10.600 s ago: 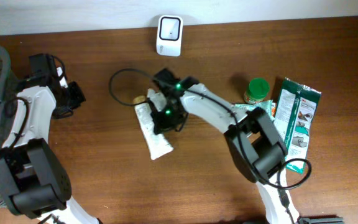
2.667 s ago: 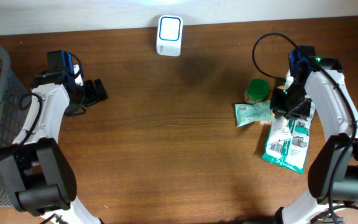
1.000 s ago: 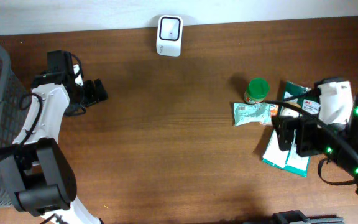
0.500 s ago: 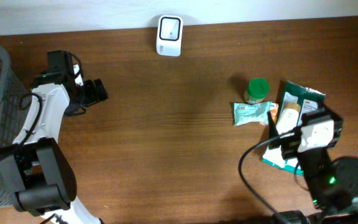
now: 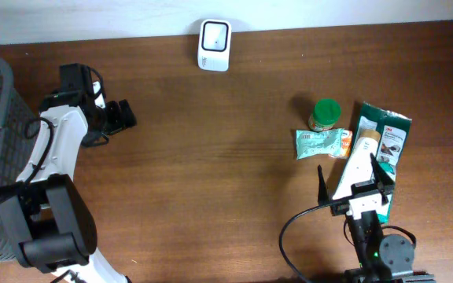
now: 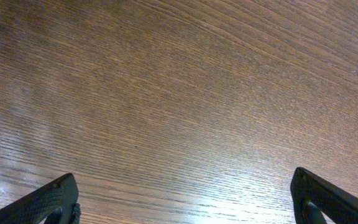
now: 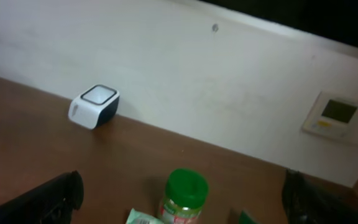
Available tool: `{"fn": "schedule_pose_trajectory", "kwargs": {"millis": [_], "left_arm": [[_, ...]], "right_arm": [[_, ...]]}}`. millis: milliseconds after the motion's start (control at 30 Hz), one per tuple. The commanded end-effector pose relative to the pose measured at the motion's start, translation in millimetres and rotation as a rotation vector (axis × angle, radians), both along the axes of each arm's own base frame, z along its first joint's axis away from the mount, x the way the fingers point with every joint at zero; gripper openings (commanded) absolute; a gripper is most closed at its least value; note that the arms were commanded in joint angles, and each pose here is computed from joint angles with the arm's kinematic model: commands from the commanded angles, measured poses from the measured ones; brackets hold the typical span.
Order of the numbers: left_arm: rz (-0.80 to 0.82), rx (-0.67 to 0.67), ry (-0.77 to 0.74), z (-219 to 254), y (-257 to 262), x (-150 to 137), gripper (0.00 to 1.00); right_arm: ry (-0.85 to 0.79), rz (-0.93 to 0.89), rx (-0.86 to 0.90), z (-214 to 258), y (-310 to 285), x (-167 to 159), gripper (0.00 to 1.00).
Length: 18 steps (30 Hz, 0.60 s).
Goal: Scan the item barcode
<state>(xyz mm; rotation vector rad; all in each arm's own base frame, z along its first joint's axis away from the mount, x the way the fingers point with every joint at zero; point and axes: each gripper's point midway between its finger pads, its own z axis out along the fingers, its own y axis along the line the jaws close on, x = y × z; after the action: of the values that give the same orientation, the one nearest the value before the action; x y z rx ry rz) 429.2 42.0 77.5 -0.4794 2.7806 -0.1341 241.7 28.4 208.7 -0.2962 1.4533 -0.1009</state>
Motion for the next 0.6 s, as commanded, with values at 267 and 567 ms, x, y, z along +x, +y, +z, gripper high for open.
{"fn": "schedule_pose_trajectory", "kwargs": {"millis": [267, 567], "left_arm": [[-0.006, -0.009, 0.008, -4, -1, -1, 0.99], [-0.006, -0.009, 0.008, -4, -1, -1, 0.99]], "right_arm": [[0.164, 0.035, 0.027, -51, 6, 2, 0.99], [0.166, 0.035, 0.044, -51, 6, 2, 0.98]]}}
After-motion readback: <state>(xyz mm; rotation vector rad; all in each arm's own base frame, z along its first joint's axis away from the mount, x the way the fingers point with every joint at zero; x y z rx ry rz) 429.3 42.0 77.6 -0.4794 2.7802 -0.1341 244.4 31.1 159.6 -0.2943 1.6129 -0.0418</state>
